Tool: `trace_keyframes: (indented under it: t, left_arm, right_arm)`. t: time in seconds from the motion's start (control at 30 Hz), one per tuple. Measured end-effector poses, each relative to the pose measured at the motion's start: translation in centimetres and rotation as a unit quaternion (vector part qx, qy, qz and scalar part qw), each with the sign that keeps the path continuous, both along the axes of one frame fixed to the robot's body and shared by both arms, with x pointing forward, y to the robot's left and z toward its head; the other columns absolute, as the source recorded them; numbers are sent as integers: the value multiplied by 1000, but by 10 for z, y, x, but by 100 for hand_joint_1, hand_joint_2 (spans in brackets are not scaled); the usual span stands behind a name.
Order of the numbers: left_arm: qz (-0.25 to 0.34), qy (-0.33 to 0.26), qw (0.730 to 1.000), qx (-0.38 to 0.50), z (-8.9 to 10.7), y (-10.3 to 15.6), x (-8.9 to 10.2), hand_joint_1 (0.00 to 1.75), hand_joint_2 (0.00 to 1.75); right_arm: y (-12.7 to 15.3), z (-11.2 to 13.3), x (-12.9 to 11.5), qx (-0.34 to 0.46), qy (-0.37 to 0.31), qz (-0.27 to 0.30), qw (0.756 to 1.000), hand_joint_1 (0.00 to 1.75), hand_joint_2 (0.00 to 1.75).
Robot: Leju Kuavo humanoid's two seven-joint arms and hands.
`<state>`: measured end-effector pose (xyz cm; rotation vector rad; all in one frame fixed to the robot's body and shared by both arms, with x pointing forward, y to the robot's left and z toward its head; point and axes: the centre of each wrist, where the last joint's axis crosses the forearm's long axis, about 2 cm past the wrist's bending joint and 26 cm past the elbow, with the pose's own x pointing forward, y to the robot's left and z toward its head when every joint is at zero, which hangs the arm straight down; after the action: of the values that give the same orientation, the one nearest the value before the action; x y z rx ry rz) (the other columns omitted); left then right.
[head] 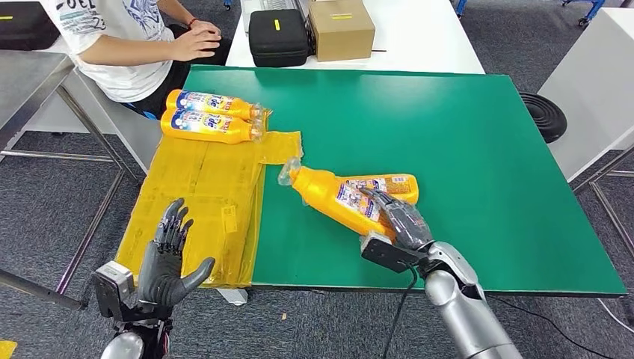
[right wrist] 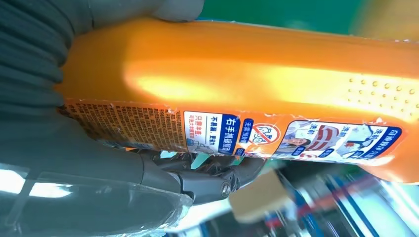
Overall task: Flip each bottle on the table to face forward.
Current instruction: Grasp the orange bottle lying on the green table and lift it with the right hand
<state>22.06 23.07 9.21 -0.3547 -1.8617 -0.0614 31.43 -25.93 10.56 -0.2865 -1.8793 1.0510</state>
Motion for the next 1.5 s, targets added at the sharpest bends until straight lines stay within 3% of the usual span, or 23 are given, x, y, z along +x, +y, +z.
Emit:
trace_keyframes:
  t: [0.27,0.47,0.77,1.33,1.5]
  left_arm:
    - [-58,63,989,-124,-9,-18,5,0,175]
    - [-117,86,977,-154,-12,-33,16,0,175]
    - [-131,99,974,-156,-17,-39,17,0,175]
    - [-185,103,966,-147,-15,-59,30,0,175]
    - [-188,103,966,-143,-13,-62,38,0,175]
  right_arm:
    - [51,14,-9,121,-85,9,989,175,175]
    - [72,10,-11,145,-86,17,985,175,175]
    - [81,4,-13,154,-73,20,985,175,175]
    - [132,-28,-28,171,25,110,979,175,175]
    - [158,-39,-41,175,70,149,971,175,175]
